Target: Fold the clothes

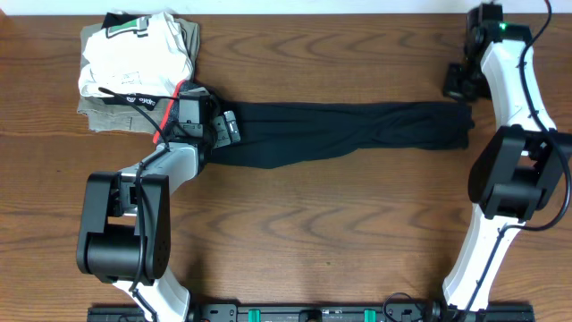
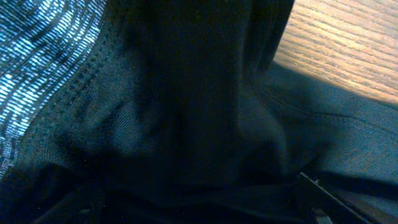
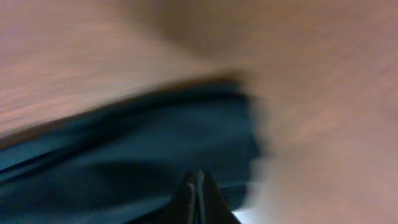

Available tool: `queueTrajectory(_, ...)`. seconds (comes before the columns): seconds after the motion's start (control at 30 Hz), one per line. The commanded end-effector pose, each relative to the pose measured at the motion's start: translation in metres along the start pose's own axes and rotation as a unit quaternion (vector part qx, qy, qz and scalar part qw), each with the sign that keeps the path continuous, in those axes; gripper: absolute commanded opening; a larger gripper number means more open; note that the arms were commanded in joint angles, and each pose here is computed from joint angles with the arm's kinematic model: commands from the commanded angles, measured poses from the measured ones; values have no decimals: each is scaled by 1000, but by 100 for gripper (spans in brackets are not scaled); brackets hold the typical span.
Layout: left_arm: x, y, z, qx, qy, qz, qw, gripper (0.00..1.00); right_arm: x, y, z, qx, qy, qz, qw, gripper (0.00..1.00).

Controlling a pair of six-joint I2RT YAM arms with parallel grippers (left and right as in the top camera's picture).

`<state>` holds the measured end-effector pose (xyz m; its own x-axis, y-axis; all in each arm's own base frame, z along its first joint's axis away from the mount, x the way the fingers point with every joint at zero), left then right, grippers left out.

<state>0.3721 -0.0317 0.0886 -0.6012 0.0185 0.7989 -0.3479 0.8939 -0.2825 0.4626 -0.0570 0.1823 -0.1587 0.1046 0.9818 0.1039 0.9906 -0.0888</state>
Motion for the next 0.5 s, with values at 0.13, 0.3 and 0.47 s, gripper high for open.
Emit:
queueTrajectory(0.13, -3, 10, -1, -2, -3, -26, 1000, 98, 46, 98, 11, 173, -34, -223, 959, 16)
queueTrajectory(0.3, -3, 10, -1, -2, -3, -26, 1000, 98, 24, 147, 31, 222, -6, -231, 947, 15)
queueTrajectory(0.47, -3, 10, -1, -2, -2, -27, 1000, 98, -2, 184, 51, 245, 7, -216, 945, 17)
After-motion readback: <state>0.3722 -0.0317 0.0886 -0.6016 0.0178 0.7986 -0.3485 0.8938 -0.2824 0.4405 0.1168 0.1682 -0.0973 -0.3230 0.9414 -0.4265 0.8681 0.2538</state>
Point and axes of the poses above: each gripper's point midway between its finger pads, its own x axis back along the fingers, its own y axis along the line the jaws close on, z = x × y, the point moved 10 cm from there along x, back along the fingers, and after that the axes turned 11 degrees about x, right-handed, at the moved point
